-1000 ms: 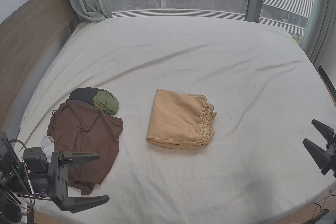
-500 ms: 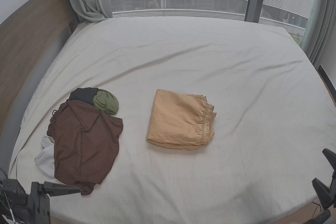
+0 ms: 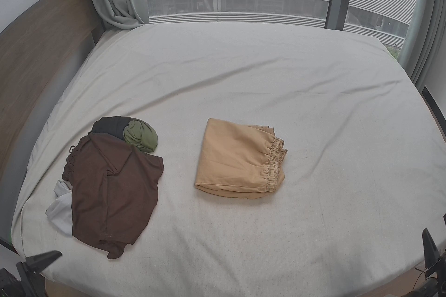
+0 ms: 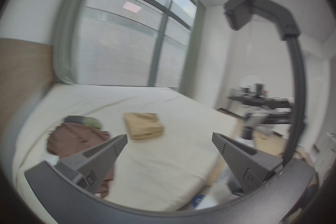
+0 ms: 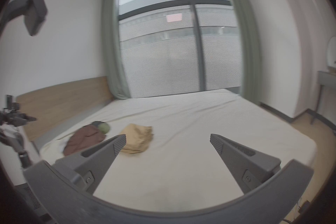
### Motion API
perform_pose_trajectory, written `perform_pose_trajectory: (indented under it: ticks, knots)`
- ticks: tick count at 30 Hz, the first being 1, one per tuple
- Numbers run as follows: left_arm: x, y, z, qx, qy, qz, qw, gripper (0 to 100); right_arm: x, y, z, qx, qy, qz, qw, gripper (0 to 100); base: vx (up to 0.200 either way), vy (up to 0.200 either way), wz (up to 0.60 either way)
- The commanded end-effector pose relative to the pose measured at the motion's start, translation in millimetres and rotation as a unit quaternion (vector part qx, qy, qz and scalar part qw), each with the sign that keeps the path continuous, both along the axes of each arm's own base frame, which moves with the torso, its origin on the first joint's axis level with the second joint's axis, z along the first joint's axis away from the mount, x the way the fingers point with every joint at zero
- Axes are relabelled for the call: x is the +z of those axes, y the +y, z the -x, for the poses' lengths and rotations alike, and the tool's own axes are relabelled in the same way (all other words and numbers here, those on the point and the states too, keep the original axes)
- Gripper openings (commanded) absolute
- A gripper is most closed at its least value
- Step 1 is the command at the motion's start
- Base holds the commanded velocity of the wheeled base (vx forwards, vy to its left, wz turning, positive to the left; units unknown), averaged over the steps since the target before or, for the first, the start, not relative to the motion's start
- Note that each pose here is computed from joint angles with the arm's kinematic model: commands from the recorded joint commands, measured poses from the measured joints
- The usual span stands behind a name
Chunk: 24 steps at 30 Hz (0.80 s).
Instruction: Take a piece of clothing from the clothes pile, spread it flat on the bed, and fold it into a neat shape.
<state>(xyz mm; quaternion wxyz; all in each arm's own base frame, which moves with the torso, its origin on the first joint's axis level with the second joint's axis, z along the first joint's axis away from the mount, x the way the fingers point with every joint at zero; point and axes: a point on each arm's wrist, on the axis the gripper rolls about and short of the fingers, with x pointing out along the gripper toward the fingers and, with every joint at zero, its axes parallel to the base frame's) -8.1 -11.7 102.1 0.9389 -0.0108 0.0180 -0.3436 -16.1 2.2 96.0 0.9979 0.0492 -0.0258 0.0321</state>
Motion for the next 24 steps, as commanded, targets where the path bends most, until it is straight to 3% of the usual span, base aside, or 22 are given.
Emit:
perform_pose_trajectory:
  ticks: [1, 2, 5, 8, 10, 11, 13, 15, 24]
  knots:
    - [-18.1, 6.6, 12.1, 0.253, -0.032, 0.006, 0.9669, 100, -16.4, -4.1, 5.8, -0.083, 0.016, 0.014, 0.9963, 100, 0.0, 0.0, 0.0]
    - [-18.1, 7.6, 12.0, 0.275, -0.031, 0.008, 0.9609, 100, -16.8, -4.0, 5.8, -0.08, 0.018, 0.017, 0.9965, 100, 0.0, 0.0, 0.0]
    - [-18.0, 8.2, 11.9, 0.286, -0.025, 0.023, 0.9576, 100, -17.5, -3.8, 5.7, -0.074, 0.022, 0.024, 0.9967, 100, 0.0, 0.0, 0.0]
    - [-18.0, 8.8, 11.8, 0.3, -0.03, 0.012, 0.9533, 100, -20.2, -3.0, 5.6, -0.061, 0.035, 0.038, 0.9968, 100, 0.0, 0.0, 0.0]
    - [-20.6, 10.6, 11.6, 0.339, -0.023, -0.008, 0.9406, 100, -20.0, -3.1, 5.6, -0.061, 0.034, 0.038, 0.9969, 100, 0.0, 0.0, 0.0]
    - [-25.7, 11.4, 11.7, 0.351, 0.001, -0.012, 0.9364, 100, -20.1, -3.1, 5.7, -0.061, 0.033, 0.039, 0.9968, 100, 0.0, 0.0, 0.0]
    - [-28.5, 11.7, 12.8, 0.351, 0.012, -0.02, 0.936, 100, -19.9, -3.1, 5.7, -0.058, 0.032, 0.04, 0.997, 100, 0.0, 0.0, 0.0]
    - [-25.9, 11.4, 14.8, 0.338, -0.021, -0.013, 0.9409, 100, -19.7, -2.8, 5.6, -0.052, 0.031, 0.046, 0.9971, 100, 0.0, 0.0, 0.0]
    - [-26.2, 11.4, 14.7, 0.337, -0.018, -0.011, 0.9412, 100, -20.1, -2.2, 5.6, -0.037, 0.032, 0.048, 0.9977, 100, 0.0, 0.0, 0.0]
